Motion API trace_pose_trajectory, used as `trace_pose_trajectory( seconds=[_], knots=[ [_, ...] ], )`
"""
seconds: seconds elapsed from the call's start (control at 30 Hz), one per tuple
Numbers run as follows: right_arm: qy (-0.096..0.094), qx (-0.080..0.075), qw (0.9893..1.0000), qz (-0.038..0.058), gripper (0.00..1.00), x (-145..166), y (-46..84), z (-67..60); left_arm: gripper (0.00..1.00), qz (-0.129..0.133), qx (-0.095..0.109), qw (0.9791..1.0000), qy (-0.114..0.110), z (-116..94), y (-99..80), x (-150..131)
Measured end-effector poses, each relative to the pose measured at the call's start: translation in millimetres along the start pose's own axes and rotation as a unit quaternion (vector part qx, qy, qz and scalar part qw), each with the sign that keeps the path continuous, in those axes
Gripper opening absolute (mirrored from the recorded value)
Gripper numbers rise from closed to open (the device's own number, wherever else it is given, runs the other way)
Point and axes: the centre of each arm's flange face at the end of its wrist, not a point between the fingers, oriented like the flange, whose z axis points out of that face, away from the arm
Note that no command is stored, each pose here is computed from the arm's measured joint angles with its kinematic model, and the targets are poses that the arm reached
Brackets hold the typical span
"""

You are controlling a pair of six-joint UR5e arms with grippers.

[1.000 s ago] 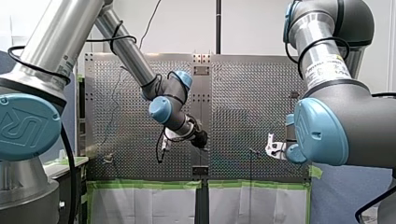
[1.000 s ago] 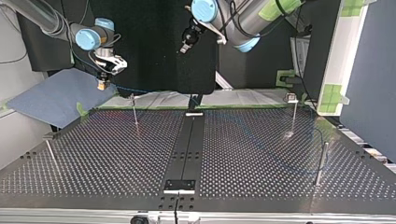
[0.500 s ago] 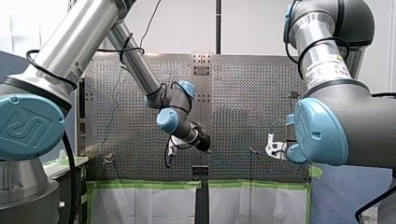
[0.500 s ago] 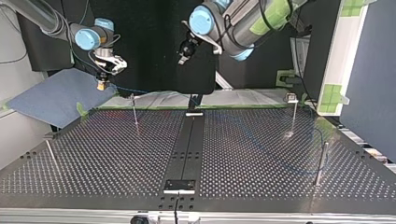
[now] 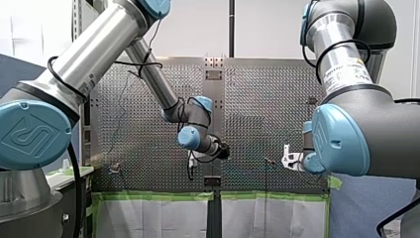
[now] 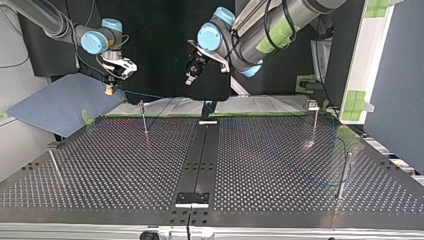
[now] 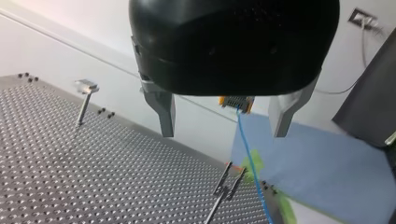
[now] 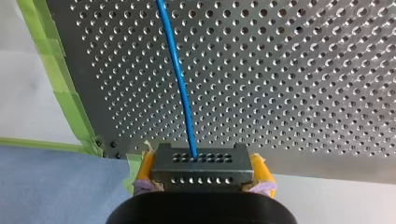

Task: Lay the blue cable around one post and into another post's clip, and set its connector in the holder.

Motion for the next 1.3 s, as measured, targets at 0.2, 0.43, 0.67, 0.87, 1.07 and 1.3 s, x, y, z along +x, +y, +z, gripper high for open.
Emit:
trace_pose_trajectory(
  seconds=[0.2,0.43,0.67,0.87,1.07,1.3],
  knots=[
    [0.000,-0.007,1.0000,-0.0004,0.17,0.2,3.0,0.5,1.00,0.000,0.005,0.9996,-0.026,27.2,1.1,1.8],
    [0.001,-0.007,1.0000,-0.0002,0.17,0.5,2.7,0.6,1.00,0.010,0.017,0.9982,-0.057,58.9,2.0,5.5],
    [0.003,-0.006,1.0000,0.0009,0.17,0.8,1.0,0.6,1.00,0.021,0.024,0.9957,-0.087,88.1,3.1,10.4],
    [0.004,-0.005,1.0000,0.0014,0.17,0.6,0.7,0.6,1.00,0.040,0.004,0.9948,-0.094,97.9,16.3,39.3],
    [0.003,-0.005,1.0000,0.0010,0.17,0.3,0.6,0.5,1.00,0.044,-0.009,0.9961,-0.076,90.2,32.2,83.0],
    [0.004,-0.005,1.0000,0.0002,0.17,0.6,0.6,0.6,1.00,0.044,-0.012,0.9972,-0.059,81.6,45.8,126.4]
  ],
)
